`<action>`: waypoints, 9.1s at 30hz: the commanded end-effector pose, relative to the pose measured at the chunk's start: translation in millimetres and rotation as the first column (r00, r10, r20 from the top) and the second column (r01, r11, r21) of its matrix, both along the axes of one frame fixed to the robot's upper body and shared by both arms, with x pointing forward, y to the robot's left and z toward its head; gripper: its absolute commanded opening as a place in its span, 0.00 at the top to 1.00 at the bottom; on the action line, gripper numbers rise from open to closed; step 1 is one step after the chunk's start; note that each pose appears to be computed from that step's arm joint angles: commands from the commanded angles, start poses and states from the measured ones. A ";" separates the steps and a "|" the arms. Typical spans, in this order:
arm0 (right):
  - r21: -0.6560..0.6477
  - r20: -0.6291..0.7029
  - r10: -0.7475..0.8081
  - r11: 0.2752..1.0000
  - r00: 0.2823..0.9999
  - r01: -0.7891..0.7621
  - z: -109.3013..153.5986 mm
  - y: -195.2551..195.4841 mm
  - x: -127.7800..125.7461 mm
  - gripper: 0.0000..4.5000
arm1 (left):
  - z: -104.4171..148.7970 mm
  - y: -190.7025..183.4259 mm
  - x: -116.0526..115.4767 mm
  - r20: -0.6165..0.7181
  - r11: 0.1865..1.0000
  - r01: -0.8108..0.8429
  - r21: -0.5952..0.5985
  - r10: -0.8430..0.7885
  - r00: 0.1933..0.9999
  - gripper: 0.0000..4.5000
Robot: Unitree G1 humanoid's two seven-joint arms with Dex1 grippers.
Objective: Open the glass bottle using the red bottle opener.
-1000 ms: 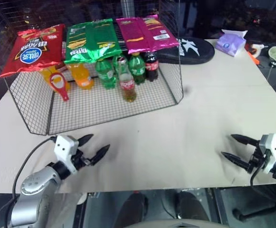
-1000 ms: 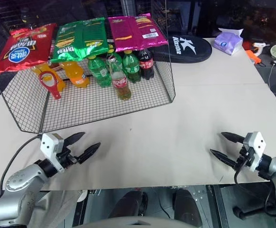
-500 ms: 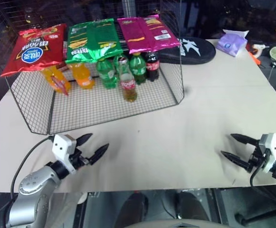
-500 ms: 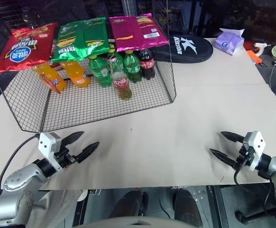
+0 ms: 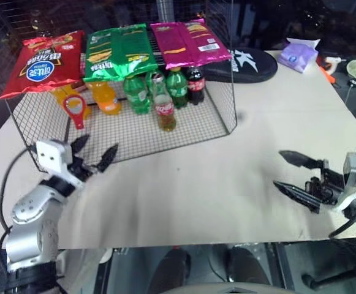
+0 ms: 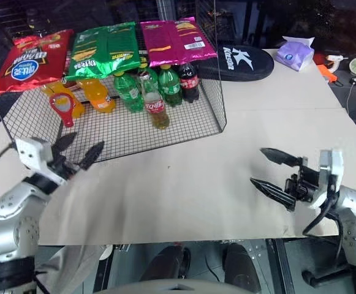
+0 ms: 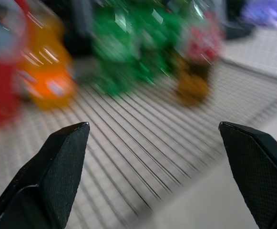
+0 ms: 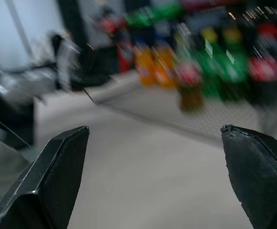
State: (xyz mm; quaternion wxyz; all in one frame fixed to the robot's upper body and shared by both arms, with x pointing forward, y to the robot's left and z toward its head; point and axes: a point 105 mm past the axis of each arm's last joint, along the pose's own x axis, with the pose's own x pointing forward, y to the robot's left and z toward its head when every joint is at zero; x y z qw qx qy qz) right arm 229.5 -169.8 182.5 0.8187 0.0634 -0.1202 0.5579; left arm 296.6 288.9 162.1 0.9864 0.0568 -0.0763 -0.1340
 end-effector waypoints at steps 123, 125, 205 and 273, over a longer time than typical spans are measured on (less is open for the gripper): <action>-0.001 0.049 -0.132 0.991 0.990 0.132 -6.5 14.4 15.5 0.00 | 62.0 50.5 35.7 0.150 0.814 0.285 -0.506 -0.242 0.959 0.99; -0.001 0.046 -0.135 0.991 0.990 0.135 -7.8 13.5 15.0 0.00 | 61.6 48.3 35.1 0.146 0.805 0.303 -0.511 -0.266 0.953 0.99; 0.097 -0.465 0.131 0.991 0.876 -0.096 10.0 149.0 27.1 0.00 | 39.7 -178.7 -0.7 0.298 0.161 0.683 -0.712 -0.812 0.502 0.99; 0.040 -0.428 -0.485 0.833 0.762 0.552 -18.9 26.9 96.6 1.00 | 14.3 -123.8 82.5 0.162 0.992 0.113 0.048 -0.120 0.979 0.08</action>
